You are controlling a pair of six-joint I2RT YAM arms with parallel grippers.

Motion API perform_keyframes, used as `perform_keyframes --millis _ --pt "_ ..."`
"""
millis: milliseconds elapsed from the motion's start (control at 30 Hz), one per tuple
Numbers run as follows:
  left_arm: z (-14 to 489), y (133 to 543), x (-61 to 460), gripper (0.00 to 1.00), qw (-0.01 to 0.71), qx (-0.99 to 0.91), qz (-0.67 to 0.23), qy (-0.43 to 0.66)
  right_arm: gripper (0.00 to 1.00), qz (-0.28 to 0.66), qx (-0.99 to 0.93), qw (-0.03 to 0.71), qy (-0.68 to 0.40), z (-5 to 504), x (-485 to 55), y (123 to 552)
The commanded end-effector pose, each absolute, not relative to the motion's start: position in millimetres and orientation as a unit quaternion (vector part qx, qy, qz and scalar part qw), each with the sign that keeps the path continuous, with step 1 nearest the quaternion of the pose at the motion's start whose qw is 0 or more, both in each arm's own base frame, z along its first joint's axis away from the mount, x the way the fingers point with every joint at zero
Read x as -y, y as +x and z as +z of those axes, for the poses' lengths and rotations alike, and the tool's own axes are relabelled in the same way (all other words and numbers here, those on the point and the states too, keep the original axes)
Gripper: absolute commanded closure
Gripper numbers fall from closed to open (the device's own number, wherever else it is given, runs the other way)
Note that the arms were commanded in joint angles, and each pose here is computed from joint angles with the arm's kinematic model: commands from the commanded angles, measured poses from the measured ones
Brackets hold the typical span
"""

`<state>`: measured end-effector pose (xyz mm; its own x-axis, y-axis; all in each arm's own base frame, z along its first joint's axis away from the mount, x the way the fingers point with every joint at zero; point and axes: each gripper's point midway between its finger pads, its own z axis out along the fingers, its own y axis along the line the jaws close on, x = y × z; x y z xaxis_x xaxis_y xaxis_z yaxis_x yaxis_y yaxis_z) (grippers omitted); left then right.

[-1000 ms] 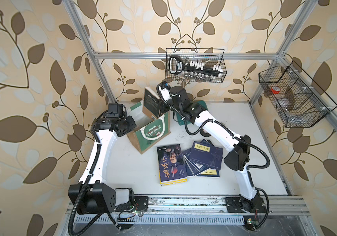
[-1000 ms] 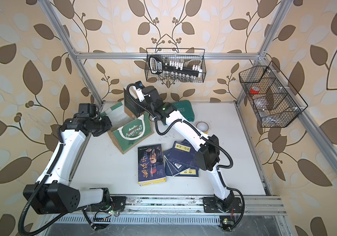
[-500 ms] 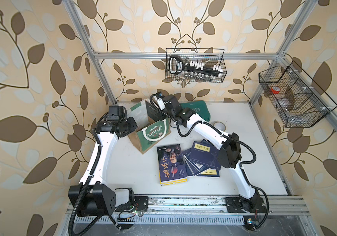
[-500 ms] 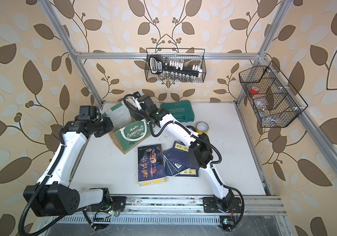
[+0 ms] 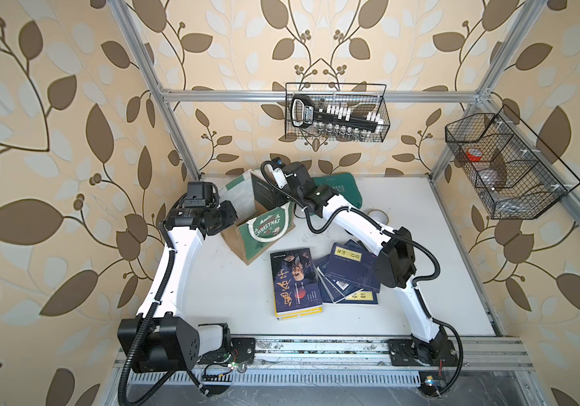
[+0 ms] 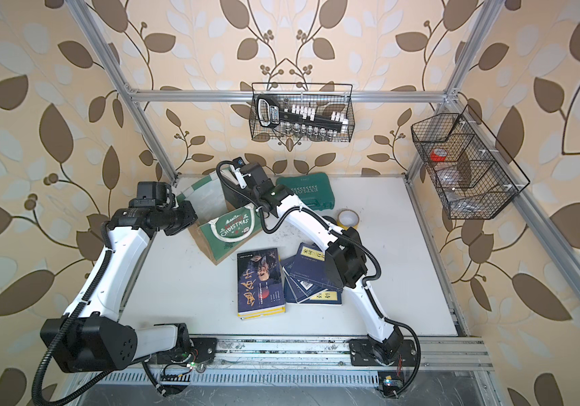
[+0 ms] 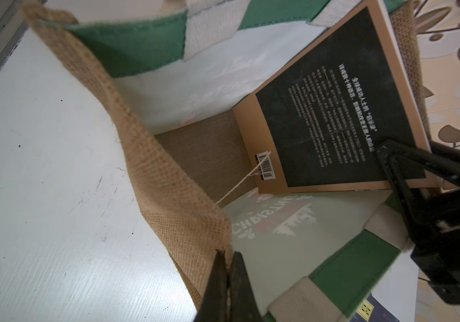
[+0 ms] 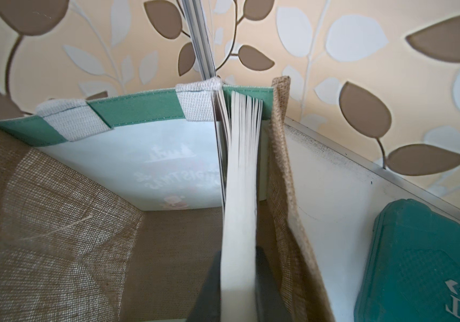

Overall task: Put the books into the canvas bag
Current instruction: Place the book in the canvas bag.

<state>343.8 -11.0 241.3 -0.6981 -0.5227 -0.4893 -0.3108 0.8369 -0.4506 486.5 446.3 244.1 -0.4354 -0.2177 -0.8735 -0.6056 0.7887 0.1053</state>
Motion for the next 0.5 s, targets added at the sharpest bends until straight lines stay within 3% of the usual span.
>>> perform_keyframes --millis 0,133,333,467 --pt "249.3 344.1 17.9 1.00 0.326 -0.903 -0.184 -0.209 0.81 0.210 -0.827 0.458 -0.250 226.1 -449.2 489.1" --pt "249.3 345.0 18.8 1.00 0.325 -0.903 -0.187 -0.209 0.69 0.209 -0.827 0.458 -0.249 227.0 -447.1 489.8" --pt "249.5 346.9 21.9 0.99 0.322 -0.904 -0.195 -0.203 0.64 0.208 -0.826 0.460 -0.249 229.9 -445.2 490.8" --pt "250.7 347.4 23.0 0.82 0.323 -0.904 -0.197 -0.200 0.59 0.213 -0.821 0.467 -0.252 238.6 -444.5 492.2"
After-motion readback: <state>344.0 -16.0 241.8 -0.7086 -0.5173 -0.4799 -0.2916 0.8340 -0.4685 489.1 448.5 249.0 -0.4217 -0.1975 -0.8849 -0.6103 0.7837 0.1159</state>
